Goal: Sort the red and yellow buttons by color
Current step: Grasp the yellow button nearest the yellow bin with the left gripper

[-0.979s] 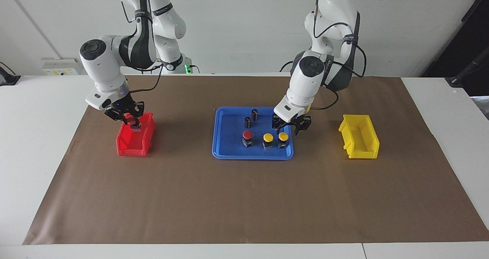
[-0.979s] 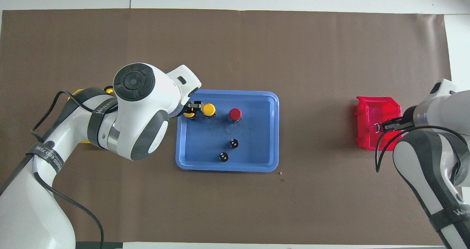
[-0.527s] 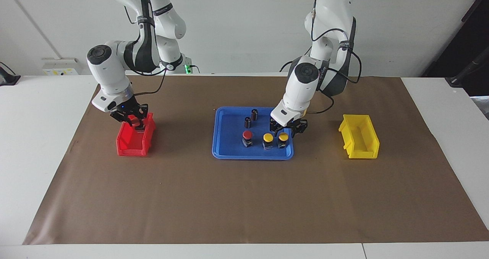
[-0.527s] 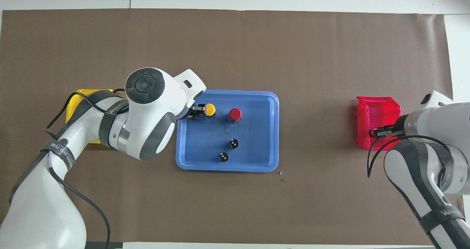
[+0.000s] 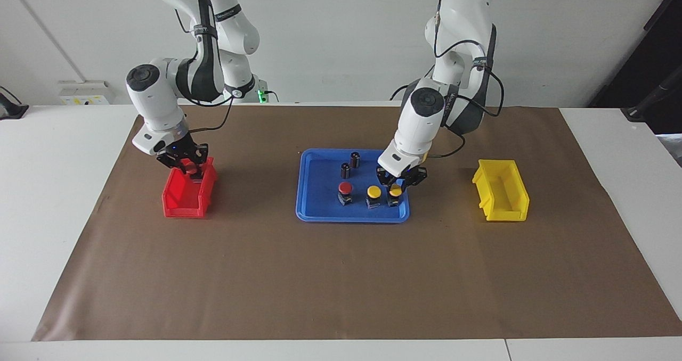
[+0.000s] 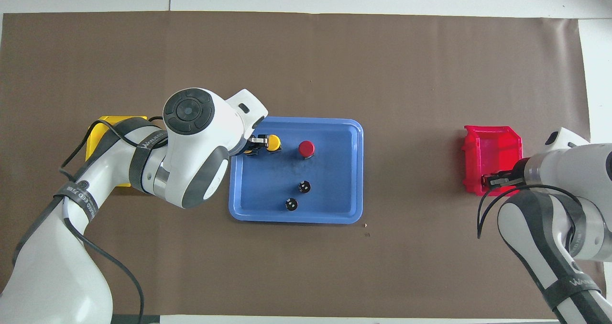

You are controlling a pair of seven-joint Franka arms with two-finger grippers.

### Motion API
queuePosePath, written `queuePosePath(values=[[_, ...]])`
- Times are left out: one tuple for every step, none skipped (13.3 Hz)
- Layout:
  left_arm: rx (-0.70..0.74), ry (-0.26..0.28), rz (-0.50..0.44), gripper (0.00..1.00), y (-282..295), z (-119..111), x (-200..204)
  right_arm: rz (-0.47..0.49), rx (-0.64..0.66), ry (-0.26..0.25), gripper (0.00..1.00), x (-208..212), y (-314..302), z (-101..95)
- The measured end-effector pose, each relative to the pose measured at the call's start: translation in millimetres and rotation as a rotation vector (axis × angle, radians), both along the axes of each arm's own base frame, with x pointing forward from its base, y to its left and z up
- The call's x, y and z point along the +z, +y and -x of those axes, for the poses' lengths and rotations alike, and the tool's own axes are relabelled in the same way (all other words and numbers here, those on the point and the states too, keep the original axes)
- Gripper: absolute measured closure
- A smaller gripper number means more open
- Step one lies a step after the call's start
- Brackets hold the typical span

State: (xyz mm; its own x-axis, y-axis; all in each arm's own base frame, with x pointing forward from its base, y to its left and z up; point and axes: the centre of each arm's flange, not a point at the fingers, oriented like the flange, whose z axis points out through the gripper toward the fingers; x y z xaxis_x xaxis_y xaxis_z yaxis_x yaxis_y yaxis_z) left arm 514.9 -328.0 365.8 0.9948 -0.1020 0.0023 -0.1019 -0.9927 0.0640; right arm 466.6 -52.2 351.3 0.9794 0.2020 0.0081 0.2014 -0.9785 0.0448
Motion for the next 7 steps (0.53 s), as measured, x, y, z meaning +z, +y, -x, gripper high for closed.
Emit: queuePosePath(values=[[0.007, 0.007, 0.009, 0.59, -2, 0, 3, 0.000, 0.001, 0.000, 0.55, 0, 0, 0.3], [0.010, 0.026, 0.010, 0.59, -4, 0, 12, 0.001, 0.004, -0.002, 0.55, 1, 0, 0.1], [0.009, 0.050, 0.009, 0.59, -6, -1, 27, 0.002, 0.007, -0.006, 0.48, 2, 0, -0.7], [0.005, 0.067, 0.005, 0.59, -6, -1, 52, 0.003, 0.010, -0.013, 0.45, 6, 0, -3.1], [0.004, 0.080, -0.001, 0.59, -3, 0, 79, 0.003, 0.011, -0.017, 0.45, 12, 0, -6.5], [0.008, 0.091, -0.006, 0.59, 9, 0, 106, 0.003, 0.013, -0.012, 0.43, 21, 0, -11.5], [0.008, 0.097, -0.008, 0.59, 29, -4, 123, 0.002, 0.017, -0.007, 0.42, 35, 2, -18.4]])
